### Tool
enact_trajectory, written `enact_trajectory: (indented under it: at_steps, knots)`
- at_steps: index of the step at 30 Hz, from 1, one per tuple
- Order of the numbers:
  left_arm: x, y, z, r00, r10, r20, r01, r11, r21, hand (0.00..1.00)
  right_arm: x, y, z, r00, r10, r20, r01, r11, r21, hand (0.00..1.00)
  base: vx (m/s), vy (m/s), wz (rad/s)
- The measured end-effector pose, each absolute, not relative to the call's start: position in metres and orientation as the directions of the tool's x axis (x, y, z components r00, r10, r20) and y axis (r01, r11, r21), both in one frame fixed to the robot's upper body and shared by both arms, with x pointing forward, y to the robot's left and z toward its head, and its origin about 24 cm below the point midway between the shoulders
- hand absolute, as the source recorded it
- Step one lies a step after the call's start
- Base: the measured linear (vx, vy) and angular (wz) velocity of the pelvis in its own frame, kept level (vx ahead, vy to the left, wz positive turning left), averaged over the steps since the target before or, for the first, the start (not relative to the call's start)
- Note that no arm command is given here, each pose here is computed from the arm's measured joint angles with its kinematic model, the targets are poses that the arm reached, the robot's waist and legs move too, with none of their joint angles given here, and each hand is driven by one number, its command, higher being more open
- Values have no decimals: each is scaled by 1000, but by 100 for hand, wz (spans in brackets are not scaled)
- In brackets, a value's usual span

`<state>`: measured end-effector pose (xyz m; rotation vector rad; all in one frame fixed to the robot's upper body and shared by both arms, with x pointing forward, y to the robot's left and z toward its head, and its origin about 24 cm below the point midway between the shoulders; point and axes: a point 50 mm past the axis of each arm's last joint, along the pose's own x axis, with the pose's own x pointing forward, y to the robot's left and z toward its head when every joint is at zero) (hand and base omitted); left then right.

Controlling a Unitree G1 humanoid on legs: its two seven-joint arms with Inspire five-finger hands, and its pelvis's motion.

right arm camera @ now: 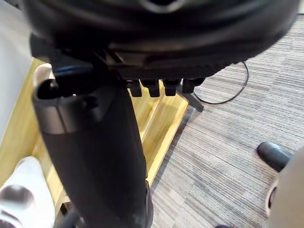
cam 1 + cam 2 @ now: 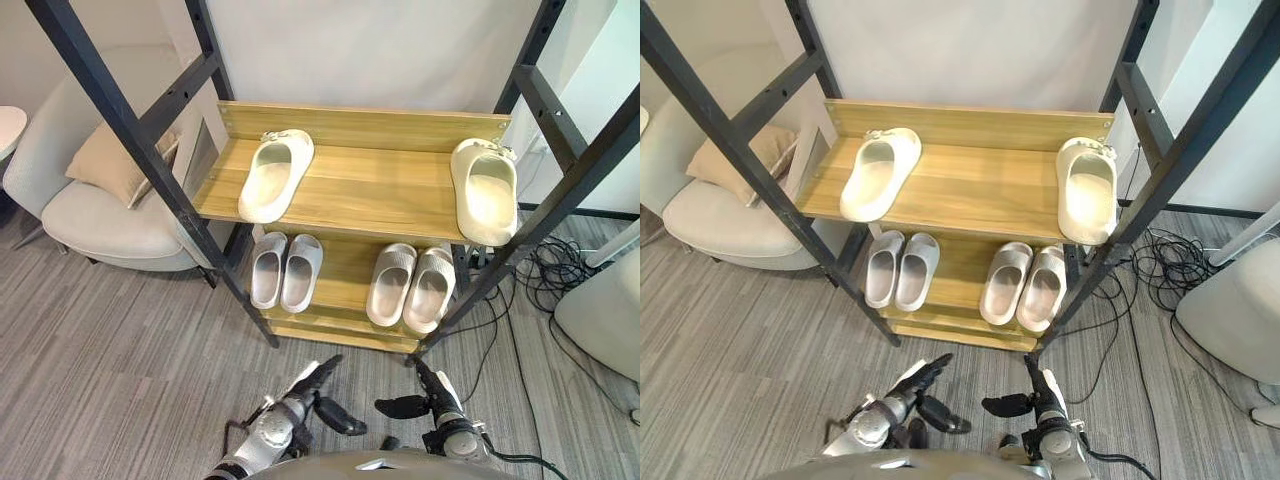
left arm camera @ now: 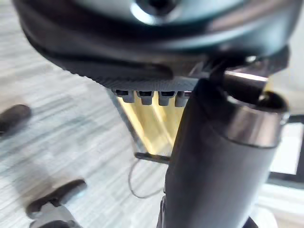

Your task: Organize the slippers on the shoe rack

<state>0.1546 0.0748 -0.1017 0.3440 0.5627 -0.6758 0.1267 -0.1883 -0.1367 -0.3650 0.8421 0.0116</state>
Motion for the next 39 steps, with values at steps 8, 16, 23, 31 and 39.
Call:
enact_trajectory:
  at_steps: [8,16,23,31,39]
  knots:
    - [163,13,-11,573,-804,-156,807,587,-62,100,126,-195,-138,659,-144,-738,-163,931,-327,100,33,-4,3]
    - [178,17,54,623,-772,129,782,607,-145,100,123,-198,-140,644,-150,-750,-172,927,-333,100,-8,3,0]
    - [195,29,116,657,-642,394,732,669,-129,100,117,-198,-143,620,-147,-771,-171,933,-316,100,0,0,0]
    - [221,76,161,716,-337,611,384,922,58,100,115,-204,-144,623,-127,-772,-211,923,-321,100,-6,1,3]
    - [238,120,192,624,-235,745,-81,929,362,100,174,-144,-106,825,80,-559,-252,938,-237,100,-6,2,2]
